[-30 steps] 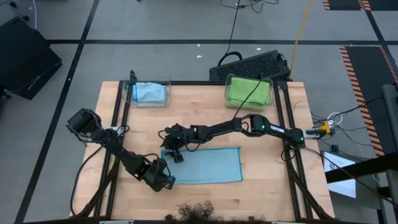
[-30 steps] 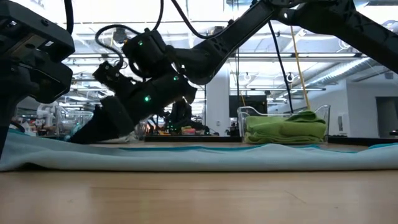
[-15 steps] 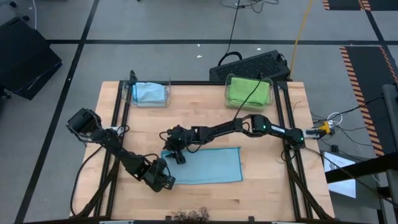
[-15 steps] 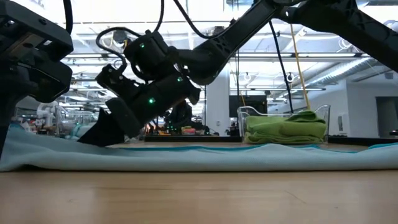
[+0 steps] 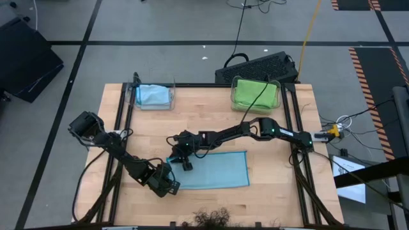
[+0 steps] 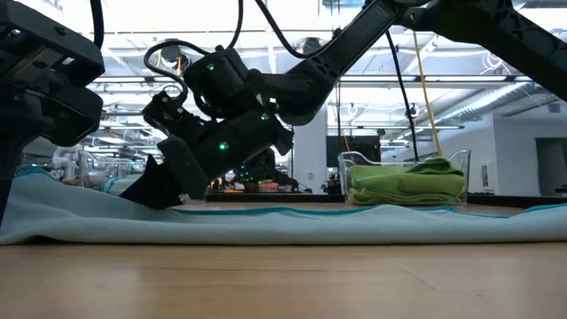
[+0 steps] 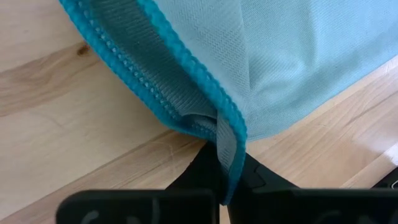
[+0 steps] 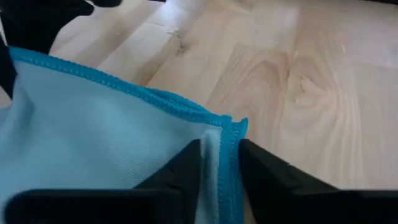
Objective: Sort microfiber towel by color & place in baskets
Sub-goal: Fold the blue towel
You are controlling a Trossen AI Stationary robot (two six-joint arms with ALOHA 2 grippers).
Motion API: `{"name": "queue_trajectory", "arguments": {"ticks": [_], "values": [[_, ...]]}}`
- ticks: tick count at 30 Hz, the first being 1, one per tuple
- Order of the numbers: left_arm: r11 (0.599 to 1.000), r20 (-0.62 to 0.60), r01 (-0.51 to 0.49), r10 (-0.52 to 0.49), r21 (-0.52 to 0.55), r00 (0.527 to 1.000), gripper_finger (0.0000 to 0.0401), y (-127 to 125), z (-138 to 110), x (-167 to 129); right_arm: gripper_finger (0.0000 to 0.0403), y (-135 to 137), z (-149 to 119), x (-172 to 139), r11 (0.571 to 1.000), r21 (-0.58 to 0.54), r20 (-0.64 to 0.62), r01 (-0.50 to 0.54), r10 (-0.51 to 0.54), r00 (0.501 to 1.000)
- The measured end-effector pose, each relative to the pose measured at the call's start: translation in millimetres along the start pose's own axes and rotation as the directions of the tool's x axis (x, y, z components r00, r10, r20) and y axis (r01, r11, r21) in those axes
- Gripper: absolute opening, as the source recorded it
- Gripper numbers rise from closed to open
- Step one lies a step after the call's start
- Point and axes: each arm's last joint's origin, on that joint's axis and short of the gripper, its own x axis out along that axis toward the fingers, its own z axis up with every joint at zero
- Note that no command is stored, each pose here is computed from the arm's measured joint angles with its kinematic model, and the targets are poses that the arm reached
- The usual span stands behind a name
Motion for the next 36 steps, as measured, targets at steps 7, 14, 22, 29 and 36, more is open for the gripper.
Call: {"name": "queue_trajectory", "arguments": {"ticks": [7, 14, 22, 29, 36], "values": [[1.0, -0.002, 0.0, 0.0, -0.015, 1.0, 0.0007, 0, 1, 0, 0.0008, 1, -6, 0, 0.995, 0.104, 0.01, 0.004, -0.005, 1.0], [1.0, -0.003, 0.021, -0.021, -0.009, 1.0, 0.0007, -2, 4, -6, 0.0004, -7, -1, -10, 0.983, 0.182, 0.008, -0.014, 0.013, 1.0], [0.998, 0.115, -0.068, 0.068, -0.003, 0.991, 0.0003, 13, 16, -35, 0.0003, -33, 21, -52, 0.97, 0.242, -0.058, 0.037, -0.024, 0.998], [0.998, 0.256, 0.026, -0.04, 0.058, 0.966, 0.0003, 10, 47, -75, 0.0001, -49, 44, -104, 0.953, 0.288, -0.105, 0.093, -0.065, 0.992], [0.983, 0.359, 0.074, -0.131, 0.169, 0.924, 0.0003, 1, 94, -94, 0.0001, -54, 58, -173, 0.872, 0.439, -0.169, 0.215, -0.155, 0.973]]}}
